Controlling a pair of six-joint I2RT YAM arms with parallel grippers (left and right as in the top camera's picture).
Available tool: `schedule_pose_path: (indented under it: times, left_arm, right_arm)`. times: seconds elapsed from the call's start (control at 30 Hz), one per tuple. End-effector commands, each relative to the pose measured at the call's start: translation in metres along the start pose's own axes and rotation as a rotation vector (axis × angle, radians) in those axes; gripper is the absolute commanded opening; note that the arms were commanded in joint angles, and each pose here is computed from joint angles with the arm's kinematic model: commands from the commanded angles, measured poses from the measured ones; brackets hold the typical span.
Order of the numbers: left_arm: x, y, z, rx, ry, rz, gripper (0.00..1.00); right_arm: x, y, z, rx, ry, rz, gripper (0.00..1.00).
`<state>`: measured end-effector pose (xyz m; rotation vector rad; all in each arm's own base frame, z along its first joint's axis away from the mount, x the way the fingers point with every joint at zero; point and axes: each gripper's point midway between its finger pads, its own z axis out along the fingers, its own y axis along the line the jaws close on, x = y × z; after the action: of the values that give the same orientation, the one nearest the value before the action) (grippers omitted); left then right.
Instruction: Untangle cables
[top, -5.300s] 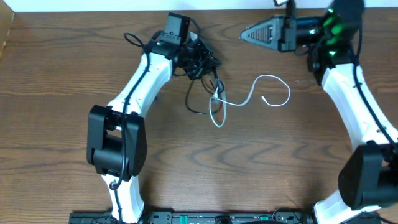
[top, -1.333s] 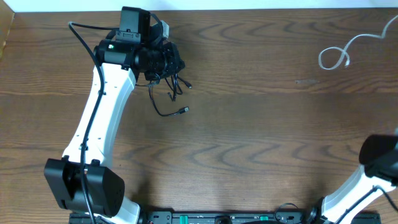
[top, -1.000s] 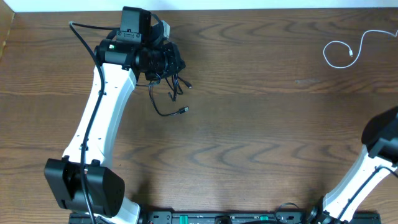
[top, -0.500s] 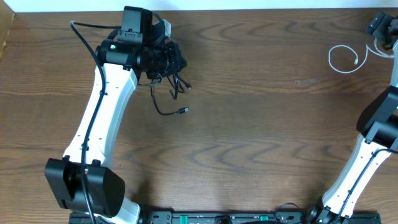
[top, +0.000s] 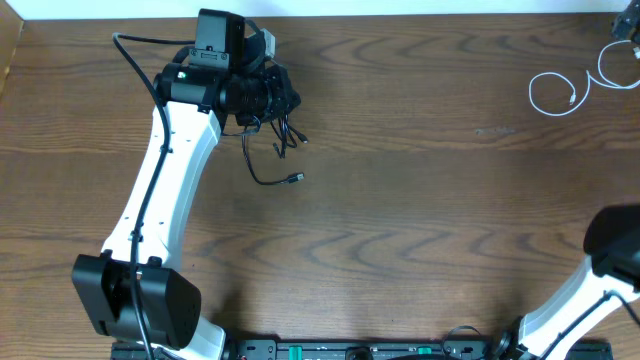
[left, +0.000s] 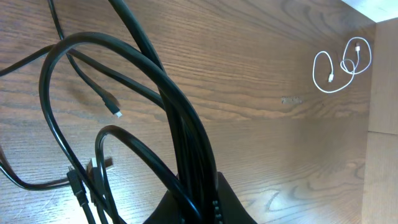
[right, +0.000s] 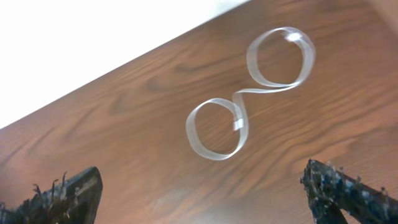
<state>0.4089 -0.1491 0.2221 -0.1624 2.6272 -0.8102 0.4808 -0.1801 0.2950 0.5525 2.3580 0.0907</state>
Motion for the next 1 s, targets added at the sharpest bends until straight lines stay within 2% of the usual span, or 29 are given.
schedule_pose_path:
  times: [0.0,0.17,0.37,0.57,0.63,0.77,0.87,0.97]
  left_arm:
    - [-0.001,-0.002,-0.001,-0.003,-0.006,0.023,0.08]
    - [0.007,-0.013,0.005,0.012,0.018,-0.01,0.08]
    - [0.029,-0.041,0.022,0.038,0.071,0.043,0.09]
    - [0.031,-0.057,0.031,0.063,0.074,-0.125,0.13]
    - [0.024,-0.061,0.029,0.097,0.06,-0.171,0.17]
    - [0.013,-0.076,0.023,0.209,0.056,-0.176,0.33]
    - [0.015,-0.078,0.022,0.221,0.071,-0.169,0.45]
    - [0.029,-0.077,0.024,0.204,0.108,-0.108,0.47]
  right_arm:
    - [0.015,0.053,-0.026,-0.288,0.036,-0.155,0.99]
    - [0.038,0.068,-0.033,-0.36,0.119,-0.163,0.99]
    - [0.06,0.097,-0.037,-0.441,0.196,-0.209,0.99]
    - [0.096,0.137,-0.039,-0.509,0.292,-0.347,0.99]
    - [0.108,0.152,-0.036,-0.542,0.322,-0.369,0.99]
    - [0.135,0.184,-0.027,-0.631,0.383,-0.407,0.99]
    - [0.154,0.201,-0.017,-0.663,0.422,-0.434,0.99]
    - [0.169,0.21,-0.004,-0.675,0.446,-0.447,0.98]
